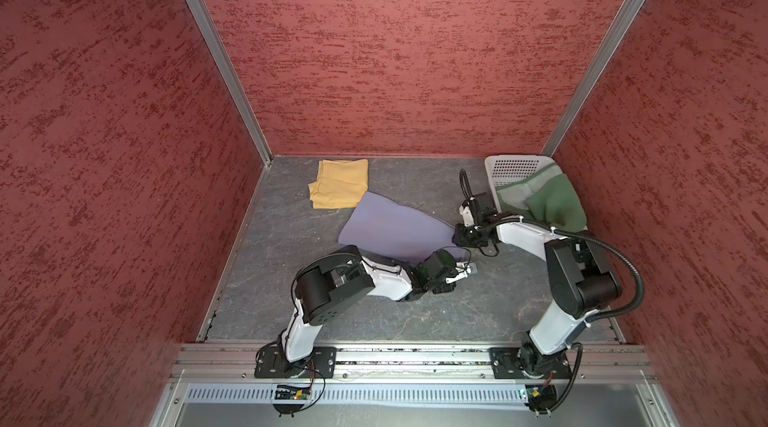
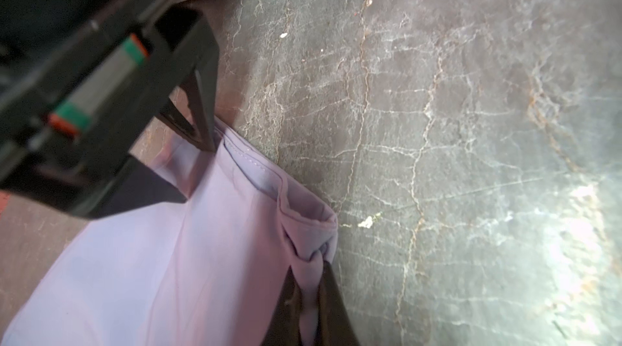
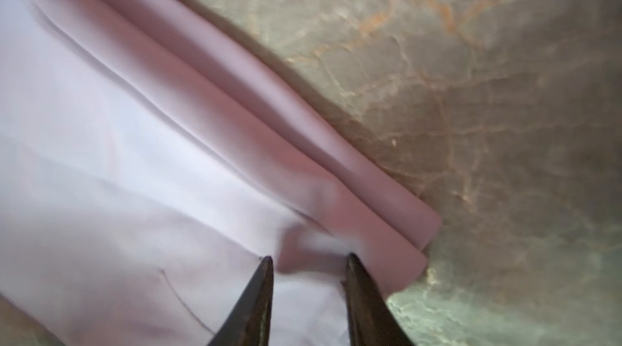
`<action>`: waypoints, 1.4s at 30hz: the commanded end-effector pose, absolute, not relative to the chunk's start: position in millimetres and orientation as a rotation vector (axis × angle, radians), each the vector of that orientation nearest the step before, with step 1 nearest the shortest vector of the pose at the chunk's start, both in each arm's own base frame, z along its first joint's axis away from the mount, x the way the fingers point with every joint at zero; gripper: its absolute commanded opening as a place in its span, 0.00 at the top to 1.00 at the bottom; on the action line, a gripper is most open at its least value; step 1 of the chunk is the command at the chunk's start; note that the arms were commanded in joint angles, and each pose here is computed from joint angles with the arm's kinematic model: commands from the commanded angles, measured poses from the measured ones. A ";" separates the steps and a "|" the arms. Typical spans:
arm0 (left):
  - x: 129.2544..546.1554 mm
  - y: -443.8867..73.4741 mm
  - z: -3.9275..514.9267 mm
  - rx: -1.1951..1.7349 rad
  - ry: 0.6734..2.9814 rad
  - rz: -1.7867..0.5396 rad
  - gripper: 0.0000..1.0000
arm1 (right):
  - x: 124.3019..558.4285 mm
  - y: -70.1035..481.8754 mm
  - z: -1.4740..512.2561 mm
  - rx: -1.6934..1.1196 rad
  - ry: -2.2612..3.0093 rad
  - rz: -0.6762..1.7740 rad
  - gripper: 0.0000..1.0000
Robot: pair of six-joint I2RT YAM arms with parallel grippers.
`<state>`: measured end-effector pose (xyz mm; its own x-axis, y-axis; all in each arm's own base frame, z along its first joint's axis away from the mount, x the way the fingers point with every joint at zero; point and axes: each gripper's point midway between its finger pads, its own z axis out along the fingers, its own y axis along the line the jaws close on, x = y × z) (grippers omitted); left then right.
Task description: Fold and stack the skirts
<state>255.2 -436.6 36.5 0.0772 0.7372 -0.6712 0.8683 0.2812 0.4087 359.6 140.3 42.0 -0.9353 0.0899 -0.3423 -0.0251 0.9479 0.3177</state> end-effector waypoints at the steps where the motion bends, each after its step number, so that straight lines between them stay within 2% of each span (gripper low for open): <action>1: 259.5 -437.1 61.5 1.402 1.696 -0.272 1.00 | 371.8 138.8 79.2 0.095 2.618 0.502 0.49; 8: 266.6 -434.7 85.7 1.336 1.697 -0.326 1.00 | 362.9 125.5 99.2 0.301 2.595 0.524 0.32; 14: 267.9 -435.1 102.2 1.323 1.685 -0.336 1.00 | 340.7 131.9 84.5 0.331 2.696 0.620 0.28; 25: 267.8 -435.9 109.9 1.317 1.672 -0.343 1.00 | 329.2 134.5 65.9 0.504 2.679 0.751 0.23; 35: 267.9 -444.4 127.4 1.299 1.643 -0.376 1.00 | 324.7 145.0 58.1 0.612 2.610 0.907 0.25; 39: 266.1 -447.7 130.4 1.290 1.643 -0.404 1.00 | 326.8 148.0 58.3 0.656 2.560 0.965 0.34; 42: 266.0 -448.3 129.7 1.286 1.648 -0.408 1.00 | 328.4 146.7 58.4 0.673 2.540 0.961 0.44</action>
<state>264.8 -437.7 99.9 0.0103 0.6162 -0.7875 0.8796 0.3689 0.3002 315.0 143.6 41.7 -0.8577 0.5013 -0.1144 0.3274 0.7039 0.6303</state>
